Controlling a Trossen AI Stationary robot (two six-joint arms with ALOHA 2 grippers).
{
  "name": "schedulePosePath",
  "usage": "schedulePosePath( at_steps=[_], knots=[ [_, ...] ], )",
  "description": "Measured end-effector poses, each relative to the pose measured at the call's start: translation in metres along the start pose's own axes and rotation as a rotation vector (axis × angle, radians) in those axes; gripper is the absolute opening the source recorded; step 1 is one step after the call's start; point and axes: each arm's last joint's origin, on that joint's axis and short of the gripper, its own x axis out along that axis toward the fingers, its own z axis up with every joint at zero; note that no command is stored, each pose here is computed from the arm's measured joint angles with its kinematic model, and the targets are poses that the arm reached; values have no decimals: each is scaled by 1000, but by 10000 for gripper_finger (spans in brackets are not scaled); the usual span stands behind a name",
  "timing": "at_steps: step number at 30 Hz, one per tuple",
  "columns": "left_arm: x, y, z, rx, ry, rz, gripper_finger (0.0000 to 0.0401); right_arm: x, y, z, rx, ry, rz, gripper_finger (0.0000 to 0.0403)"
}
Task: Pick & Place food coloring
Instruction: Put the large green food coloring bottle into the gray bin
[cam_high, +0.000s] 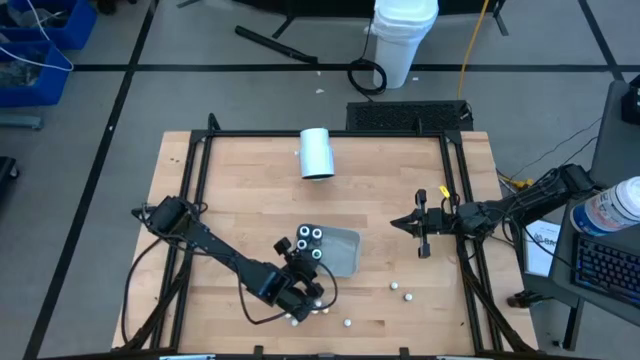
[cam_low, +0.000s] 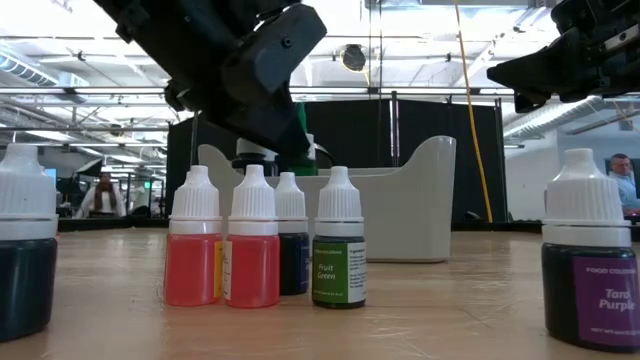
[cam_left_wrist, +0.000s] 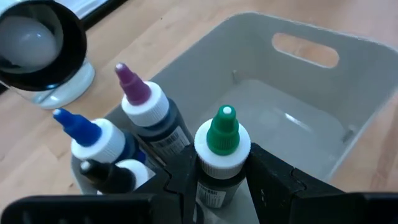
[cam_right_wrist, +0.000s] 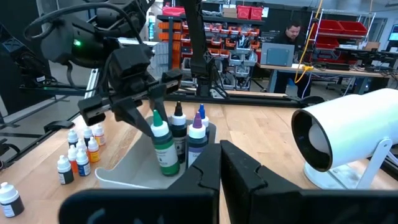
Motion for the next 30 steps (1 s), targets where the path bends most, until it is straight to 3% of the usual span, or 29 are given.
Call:
schedulePosePath(
  at_steps=[16, 30],
  knots=[
    [5, 3, 2, -1, 28, -5, 128, 0, 0, -1, -2, 8, 1, 2],
    [3, 2, 1, 27, 42, -19, 226, 0, 0, -1, -2, 7, 4, 1]
  ],
)
